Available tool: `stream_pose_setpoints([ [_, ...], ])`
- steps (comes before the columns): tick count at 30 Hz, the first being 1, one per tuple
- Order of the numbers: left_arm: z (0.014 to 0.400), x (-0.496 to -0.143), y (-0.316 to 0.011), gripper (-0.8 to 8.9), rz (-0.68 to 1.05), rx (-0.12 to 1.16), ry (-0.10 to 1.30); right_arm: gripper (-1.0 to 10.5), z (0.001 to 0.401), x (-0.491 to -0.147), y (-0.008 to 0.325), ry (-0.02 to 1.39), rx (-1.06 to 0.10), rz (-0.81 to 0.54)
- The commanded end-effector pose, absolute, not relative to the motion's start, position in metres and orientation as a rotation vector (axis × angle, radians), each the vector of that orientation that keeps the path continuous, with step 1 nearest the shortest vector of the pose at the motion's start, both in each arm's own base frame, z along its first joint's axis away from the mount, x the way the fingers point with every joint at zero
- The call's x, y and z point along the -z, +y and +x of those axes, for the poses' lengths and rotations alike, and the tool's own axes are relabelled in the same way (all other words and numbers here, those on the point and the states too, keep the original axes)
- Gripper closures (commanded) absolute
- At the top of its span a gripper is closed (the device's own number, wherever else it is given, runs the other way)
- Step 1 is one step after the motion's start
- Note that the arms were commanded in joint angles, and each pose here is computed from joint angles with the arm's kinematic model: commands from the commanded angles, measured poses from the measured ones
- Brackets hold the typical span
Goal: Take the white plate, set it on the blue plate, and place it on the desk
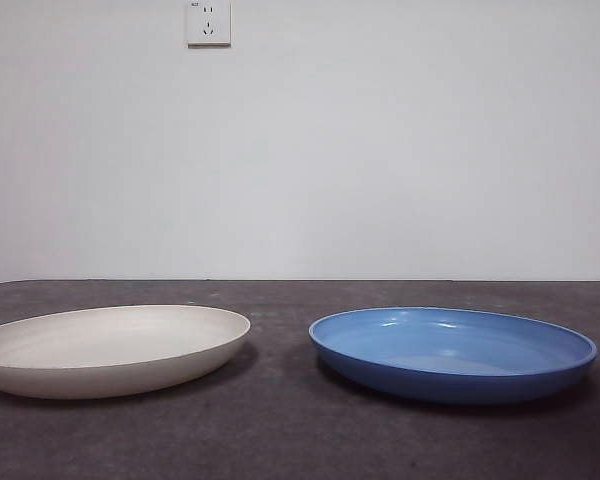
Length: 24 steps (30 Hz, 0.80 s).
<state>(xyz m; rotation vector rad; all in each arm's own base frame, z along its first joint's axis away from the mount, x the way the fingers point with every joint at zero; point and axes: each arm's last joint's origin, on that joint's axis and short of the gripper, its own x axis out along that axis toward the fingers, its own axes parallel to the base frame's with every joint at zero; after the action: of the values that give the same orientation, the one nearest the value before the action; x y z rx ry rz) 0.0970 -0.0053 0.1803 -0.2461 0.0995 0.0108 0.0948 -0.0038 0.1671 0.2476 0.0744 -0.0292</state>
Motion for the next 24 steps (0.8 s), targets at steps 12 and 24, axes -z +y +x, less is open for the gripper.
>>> stream_pose_setpoints([
  [12,0.125,-0.305,-0.009,7.96,-0.245,0.045,0.047,9.4,0.094,-0.251,-0.003,-0.009,-0.017,0.340],
  [24,0.150,-0.367,-0.020,7.96,-0.257,0.279,0.177,9.4,0.120,-0.319,0.005,0.226,-0.256,0.354],
])
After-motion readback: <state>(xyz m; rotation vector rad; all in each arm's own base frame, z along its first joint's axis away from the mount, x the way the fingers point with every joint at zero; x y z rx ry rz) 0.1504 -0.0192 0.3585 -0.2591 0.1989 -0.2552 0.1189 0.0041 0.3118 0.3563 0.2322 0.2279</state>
